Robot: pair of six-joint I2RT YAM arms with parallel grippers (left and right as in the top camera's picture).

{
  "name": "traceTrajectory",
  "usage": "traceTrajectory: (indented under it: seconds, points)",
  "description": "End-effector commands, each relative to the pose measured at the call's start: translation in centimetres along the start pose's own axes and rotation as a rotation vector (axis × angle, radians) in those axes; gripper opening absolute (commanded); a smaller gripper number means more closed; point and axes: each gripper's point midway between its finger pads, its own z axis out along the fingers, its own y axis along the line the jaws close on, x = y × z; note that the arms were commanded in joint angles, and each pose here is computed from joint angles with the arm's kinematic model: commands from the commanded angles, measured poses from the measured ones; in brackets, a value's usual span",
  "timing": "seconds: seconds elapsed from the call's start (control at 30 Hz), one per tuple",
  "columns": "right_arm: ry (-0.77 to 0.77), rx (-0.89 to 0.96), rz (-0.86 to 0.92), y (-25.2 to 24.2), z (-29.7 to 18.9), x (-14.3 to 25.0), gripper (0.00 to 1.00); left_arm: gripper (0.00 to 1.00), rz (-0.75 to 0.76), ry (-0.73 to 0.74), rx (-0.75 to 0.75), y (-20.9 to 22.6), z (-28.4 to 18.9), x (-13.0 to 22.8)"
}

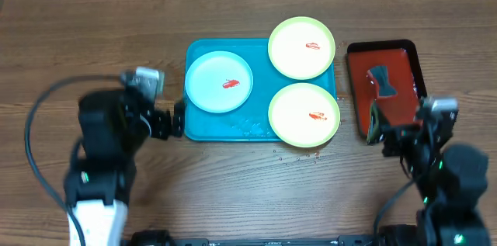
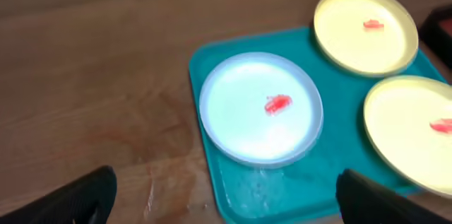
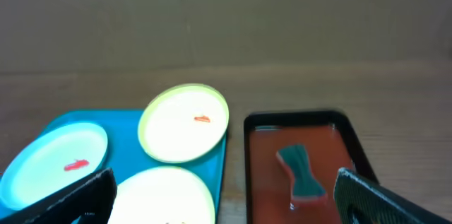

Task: Clean dirty plates on tray and stack at the side
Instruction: 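Move left gripper to white plate rim, right gripper over sponge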

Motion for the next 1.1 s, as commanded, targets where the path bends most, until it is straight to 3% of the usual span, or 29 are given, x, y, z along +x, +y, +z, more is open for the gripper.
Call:
traceTrajectory:
  seconds: [0.0, 0.13, 0.37, 0.53, 0.67, 0.9, 1.07]
  points:
    - [0.055, 0.016, 0.048, 0.0, 1.0, -2.7, 1.00, 1.00, -0.011, 0.057, 0.026, 0.0, 0.1, -2.7]
    - [0.253, 0.059, 0.084, -1.0, 3.4, -3.8, 1.00, 1.00, -0.039, 0.183, 0.051, 0.2, 0.7, -4.3]
    - [0.543, 0.048, 0.155, -1.8, 7.8, -2.1, 1.00, 1.00, -0.068, 0.216, 0.132, -1.1, 3.6, -5.0]
    - [0.638, -0.066, 0.253, -0.1, 10.7, 0.2, 1.00, 1.00, -0.183, 0.252, 0.306, -3.7, 5.3, -4.7]
    - [0.669, -0.070, 0.236, -0.2, 11.3, 1.2, 1.00, 1.00, -0.274, 0.276, 0.344, -4.1, 6.7, -4.5]
    - [0.706, 0.036, 0.211, -2.0, 10.7, 2.1, 0.96, 0.99, -0.406, 0.341, 0.269, -2.8, 9.4, -3.2]
    - [0.737, 0.107, 0.195, -3.1, 10.1, 2.8, 0.90, 0.84, -0.522, 0.431, 0.024, 0.2, 12.1, -0.3]
